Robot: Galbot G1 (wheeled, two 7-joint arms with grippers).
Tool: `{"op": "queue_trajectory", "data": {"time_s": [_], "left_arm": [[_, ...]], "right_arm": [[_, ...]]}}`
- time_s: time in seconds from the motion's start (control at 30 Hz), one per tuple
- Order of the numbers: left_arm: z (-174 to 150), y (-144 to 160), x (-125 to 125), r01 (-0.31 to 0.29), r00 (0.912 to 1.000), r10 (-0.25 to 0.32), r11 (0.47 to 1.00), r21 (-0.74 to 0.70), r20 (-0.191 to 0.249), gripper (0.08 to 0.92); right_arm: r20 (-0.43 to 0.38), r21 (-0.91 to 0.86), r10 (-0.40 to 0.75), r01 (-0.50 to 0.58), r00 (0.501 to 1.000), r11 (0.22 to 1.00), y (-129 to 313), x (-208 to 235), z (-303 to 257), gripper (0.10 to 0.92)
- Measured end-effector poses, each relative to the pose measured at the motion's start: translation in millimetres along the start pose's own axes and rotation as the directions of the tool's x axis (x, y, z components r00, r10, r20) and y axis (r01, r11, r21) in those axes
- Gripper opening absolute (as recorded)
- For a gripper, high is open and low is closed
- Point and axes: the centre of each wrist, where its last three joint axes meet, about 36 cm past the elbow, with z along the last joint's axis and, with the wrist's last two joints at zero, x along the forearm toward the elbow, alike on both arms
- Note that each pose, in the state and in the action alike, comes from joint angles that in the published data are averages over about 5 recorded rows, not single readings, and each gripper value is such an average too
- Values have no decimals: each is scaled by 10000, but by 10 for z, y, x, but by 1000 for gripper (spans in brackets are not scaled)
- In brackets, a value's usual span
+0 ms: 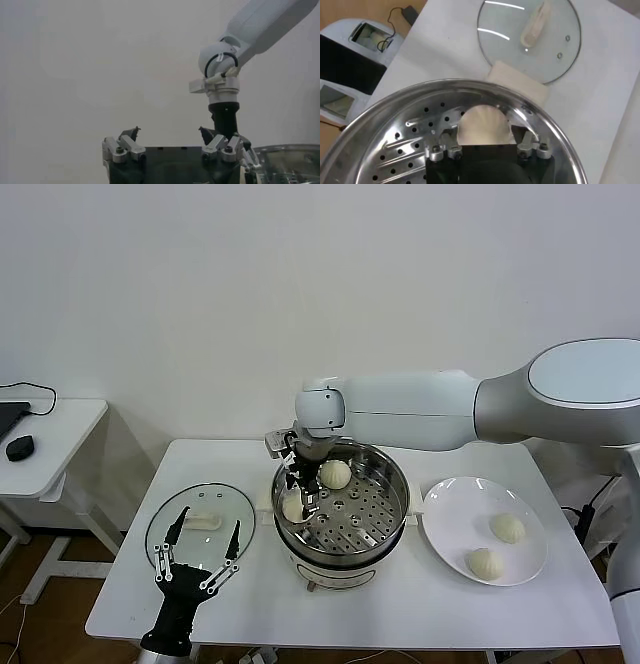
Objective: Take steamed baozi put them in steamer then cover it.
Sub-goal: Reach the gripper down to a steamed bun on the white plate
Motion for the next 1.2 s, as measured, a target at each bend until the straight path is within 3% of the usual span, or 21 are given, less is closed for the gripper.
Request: {"op": "queue_trajectory", "data": {"time_s": [0.27, 0.47, 0.63, 0.87, 1.2], "left_arm": [[-23, -26, -24, -49, 9999, 48, 10000, 74, 107, 823], [-20, -51, -41, -142, 9998, 141, 9999, 66, 150, 823], [-16, -68, -34, -179, 9998, 178, 9998, 48, 116, 823], [-12, -70, -9, -157, 9999, 157, 9999, -13, 50, 823], [-34, -87, -10, -107, 9999, 107, 9999, -34, 25, 823]], "right_arm": [[-166, -7, 247, -247, 9996, 9997, 203, 692, 478, 823], [-547, -459, 282, -307, 9981, 9985, 518, 1275, 1242, 823], [-750, -1020, 35, -112, 9972, 9947, 898, 1503, 1903, 823], [-1009, -1939, -432, 229, 9940, 9808, 1467, 1361, 2700, 823], [-911, -2984, -1097, 780, 9898, 9513, 2024, 649, 3315, 823]]}}
